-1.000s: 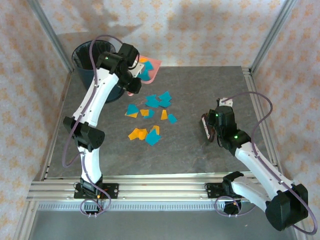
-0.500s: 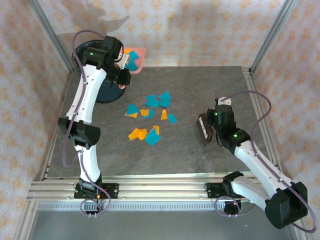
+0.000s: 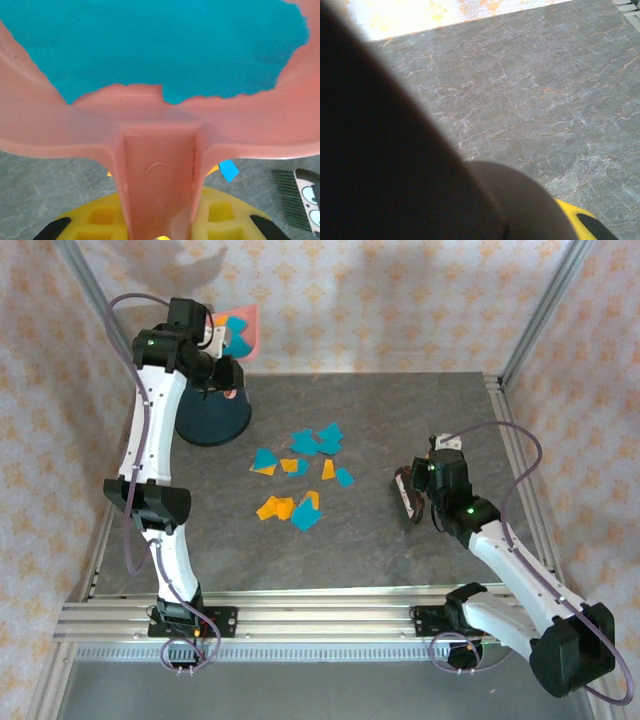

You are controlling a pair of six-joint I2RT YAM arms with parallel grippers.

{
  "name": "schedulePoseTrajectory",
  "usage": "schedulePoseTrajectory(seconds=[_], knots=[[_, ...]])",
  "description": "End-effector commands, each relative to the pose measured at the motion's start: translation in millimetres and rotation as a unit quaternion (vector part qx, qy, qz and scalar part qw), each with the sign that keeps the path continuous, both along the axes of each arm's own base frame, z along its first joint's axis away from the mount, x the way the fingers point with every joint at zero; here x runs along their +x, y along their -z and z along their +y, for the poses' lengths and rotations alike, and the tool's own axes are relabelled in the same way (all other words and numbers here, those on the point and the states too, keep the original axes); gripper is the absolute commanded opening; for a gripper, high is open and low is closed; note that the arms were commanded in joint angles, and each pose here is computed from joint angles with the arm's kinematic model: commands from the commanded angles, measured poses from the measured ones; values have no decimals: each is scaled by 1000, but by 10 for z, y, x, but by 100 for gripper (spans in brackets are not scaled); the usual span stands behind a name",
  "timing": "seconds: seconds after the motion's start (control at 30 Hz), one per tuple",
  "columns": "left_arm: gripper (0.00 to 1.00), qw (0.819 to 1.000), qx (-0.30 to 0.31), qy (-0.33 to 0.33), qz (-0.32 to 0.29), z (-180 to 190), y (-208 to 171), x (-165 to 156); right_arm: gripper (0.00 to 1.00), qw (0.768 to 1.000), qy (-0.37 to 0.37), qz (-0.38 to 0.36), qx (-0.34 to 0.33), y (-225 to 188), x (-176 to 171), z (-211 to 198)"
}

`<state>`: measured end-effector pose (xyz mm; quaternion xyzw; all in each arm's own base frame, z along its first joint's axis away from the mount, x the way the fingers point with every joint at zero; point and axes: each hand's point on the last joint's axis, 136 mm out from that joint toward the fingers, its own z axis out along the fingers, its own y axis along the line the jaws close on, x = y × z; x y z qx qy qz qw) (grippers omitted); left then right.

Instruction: Sweep away the paper scraps from the table

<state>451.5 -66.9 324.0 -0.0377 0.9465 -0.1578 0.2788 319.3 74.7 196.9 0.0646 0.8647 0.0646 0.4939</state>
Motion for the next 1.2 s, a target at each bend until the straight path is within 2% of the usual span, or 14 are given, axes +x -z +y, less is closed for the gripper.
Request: schedulePoseTrajectory(seconds=[0.0, 0.4, 0.93, 1.17], knots=[[0, 999, -42, -16, -23, 1, -106, 162, 0, 1000, 0, -18, 17, -205, 32, 42], [0, 989, -127, -63, -48, 103, -207, 468, 0, 1000, -2, -18, 21, -223, 14, 45], [0, 962, -241, -114, -57, 137, -187, 841, 0, 1000, -3, -16, 19, -223, -4, 41], [0, 950, -274, -131, -67, 148, -218, 910, 0, 1000, -3, -15, 21, -212, -19, 38]])
